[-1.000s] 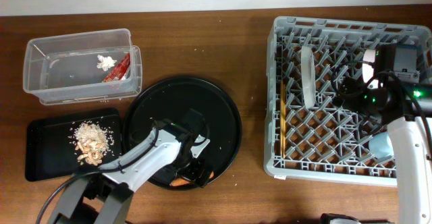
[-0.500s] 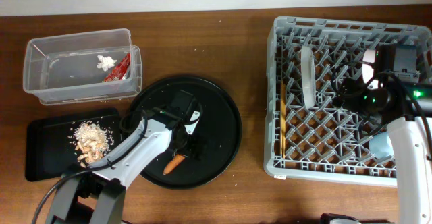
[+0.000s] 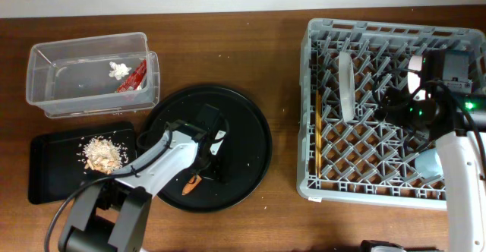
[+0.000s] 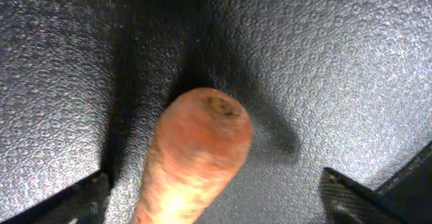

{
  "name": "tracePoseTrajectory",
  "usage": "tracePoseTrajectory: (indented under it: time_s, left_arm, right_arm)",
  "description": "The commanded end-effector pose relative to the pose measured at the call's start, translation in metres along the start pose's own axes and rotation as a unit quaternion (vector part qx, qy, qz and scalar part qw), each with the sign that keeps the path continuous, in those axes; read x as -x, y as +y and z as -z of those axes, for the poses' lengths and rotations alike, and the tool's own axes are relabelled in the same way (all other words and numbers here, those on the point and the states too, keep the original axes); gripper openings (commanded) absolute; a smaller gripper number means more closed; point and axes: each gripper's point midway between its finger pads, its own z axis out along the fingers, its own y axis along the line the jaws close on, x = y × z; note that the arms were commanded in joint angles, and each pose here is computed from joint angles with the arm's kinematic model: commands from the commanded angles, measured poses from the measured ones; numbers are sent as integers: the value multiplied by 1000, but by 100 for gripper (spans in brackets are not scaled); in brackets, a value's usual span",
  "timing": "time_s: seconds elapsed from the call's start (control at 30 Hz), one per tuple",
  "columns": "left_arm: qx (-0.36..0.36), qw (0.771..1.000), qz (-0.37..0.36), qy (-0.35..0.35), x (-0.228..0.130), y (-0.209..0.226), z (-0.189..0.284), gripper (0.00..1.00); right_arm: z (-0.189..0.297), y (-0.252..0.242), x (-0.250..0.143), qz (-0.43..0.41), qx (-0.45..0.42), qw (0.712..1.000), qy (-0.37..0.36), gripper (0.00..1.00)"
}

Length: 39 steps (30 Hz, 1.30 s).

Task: Sort waste into correct bins and load items into the dishwasher rack
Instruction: 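Carry the carrot with the left gripper onto the small black tray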

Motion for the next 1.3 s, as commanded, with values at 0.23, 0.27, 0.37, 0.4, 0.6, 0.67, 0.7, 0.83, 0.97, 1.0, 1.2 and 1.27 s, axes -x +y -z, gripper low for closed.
tracePoseTrajectory:
  time_s: [0.23,0.27,0.37,0.4,0.6,0.67,0.7,0.83,0.97,1.0,1.2,1.27]
  left_arm:
    - [4,1000,10,5,-1,2,-3,43]
    - [4,1000,10,5,-1,2,-3,43]
    - [3,1000,10,5,-2,2,-3,38]
    - [3,1000,10,5,-1,2,-3,36]
    - [1,1000,10,7,-3,1,-3,22]
    - [1,1000,10,7,-2,1,-3,34]
    - [1,1000,10,7,-2,1,-3,34]
    - [2,1000,10,7,-2,1,-3,16]
    - [1,1000,10,3,1,1,-1,0]
    - [1,1000,9,-2,4,1,2,0]
    - [53,996,8,-75,41,12,57,0]
    - [71,992,17,-107,52,21,81,0]
  right_arm:
    - [0,-1,-1,-2,0,1000,2,98]
    - [0,-1,-1,-2,0,1000,2,98]
    - [0,-1,-1,-2,0,1000,2,98]
    - [0,-1,-1,-2,0,1000,2,98]
    - [0,-1,-1,-2,0,1000,2,98]
    - [0,-1,-1,-2,0,1000,2,98]
    - [0,-1,-1,-2,0,1000,2,98]
    - [0,-1,-1,-2,0,1000,2,98]
    - [0,-1,-1,-2,0,1000,2,98]
    - [0,-1,-1,-2,0,1000,2,99]
    - [0,-1,-1,-2,0,1000,2,98]
    - [0,-1,-1,-2,-1,1000,2,98]
